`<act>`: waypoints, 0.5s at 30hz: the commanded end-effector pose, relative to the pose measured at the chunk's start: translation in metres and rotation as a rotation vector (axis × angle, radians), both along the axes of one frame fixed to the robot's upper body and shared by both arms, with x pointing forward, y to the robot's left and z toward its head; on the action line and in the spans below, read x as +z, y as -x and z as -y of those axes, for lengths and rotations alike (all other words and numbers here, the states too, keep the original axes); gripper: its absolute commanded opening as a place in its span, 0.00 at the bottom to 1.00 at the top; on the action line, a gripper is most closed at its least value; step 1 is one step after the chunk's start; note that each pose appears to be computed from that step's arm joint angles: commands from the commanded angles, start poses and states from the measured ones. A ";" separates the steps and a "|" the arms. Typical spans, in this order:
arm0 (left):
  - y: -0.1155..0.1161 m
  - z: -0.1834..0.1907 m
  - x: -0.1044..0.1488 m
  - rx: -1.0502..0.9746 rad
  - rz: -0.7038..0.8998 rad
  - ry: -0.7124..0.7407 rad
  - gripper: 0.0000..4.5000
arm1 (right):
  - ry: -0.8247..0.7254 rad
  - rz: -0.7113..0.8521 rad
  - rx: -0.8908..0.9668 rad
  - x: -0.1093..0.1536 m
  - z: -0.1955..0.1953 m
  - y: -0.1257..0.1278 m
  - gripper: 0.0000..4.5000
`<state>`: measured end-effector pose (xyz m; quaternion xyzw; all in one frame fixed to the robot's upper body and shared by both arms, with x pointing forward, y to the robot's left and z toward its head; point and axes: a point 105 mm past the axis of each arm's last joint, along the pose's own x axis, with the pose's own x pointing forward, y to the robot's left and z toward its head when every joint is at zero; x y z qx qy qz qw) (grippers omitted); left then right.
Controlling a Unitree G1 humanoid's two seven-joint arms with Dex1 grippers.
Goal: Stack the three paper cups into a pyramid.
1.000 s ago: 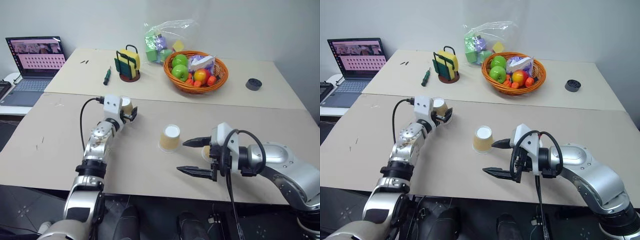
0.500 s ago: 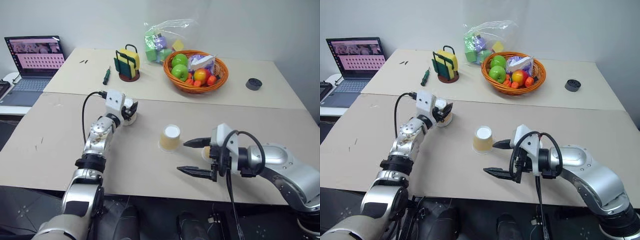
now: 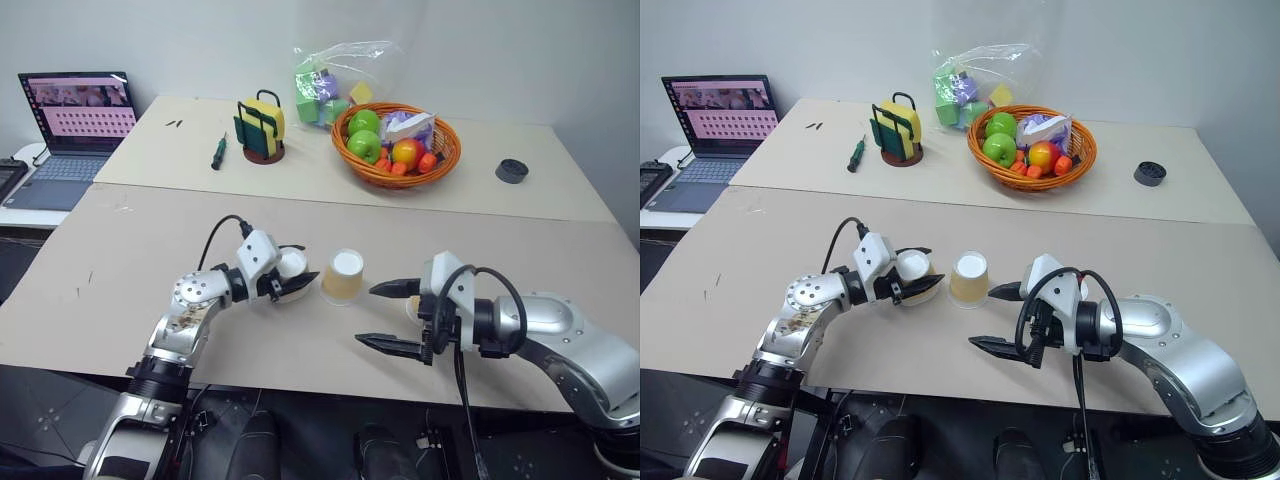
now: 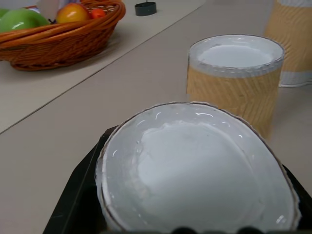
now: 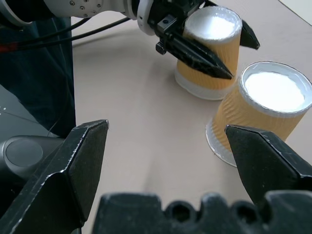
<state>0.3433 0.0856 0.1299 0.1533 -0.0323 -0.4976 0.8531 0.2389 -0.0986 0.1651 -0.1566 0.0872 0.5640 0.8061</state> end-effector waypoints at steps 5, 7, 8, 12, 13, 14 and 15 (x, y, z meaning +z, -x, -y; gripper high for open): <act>-0.001 0.025 -0.004 -0.098 -0.012 -0.016 0.60 | 0.001 0.063 -0.023 0.013 0.004 0.002 1.00; -0.001 0.026 -0.002 -0.103 -0.012 -0.011 0.82 | 0.002 0.066 -0.028 0.013 0.005 0.003 1.00; 0.000 0.025 -0.001 -0.106 -0.010 -0.009 0.88 | 0.000 0.070 -0.031 0.014 0.006 0.003 1.00; 0.003 0.020 0.009 -0.115 -0.011 0.003 0.99 | -0.049 0.103 -0.055 0.029 0.010 0.001 1.00; 0.004 0.017 0.013 -0.116 -0.007 0.004 0.99 | -0.091 0.110 -0.060 0.039 0.014 0.002 1.00; 0.006 0.014 0.017 -0.114 -0.005 0.005 0.99 | -0.130 0.114 -0.059 0.048 0.019 0.004 1.00; 0.009 0.009 0.024 -0.113 -0.002 0.009 0.99 | -0.187 0.122 -0.060 0.062 0.029 0.007 1.00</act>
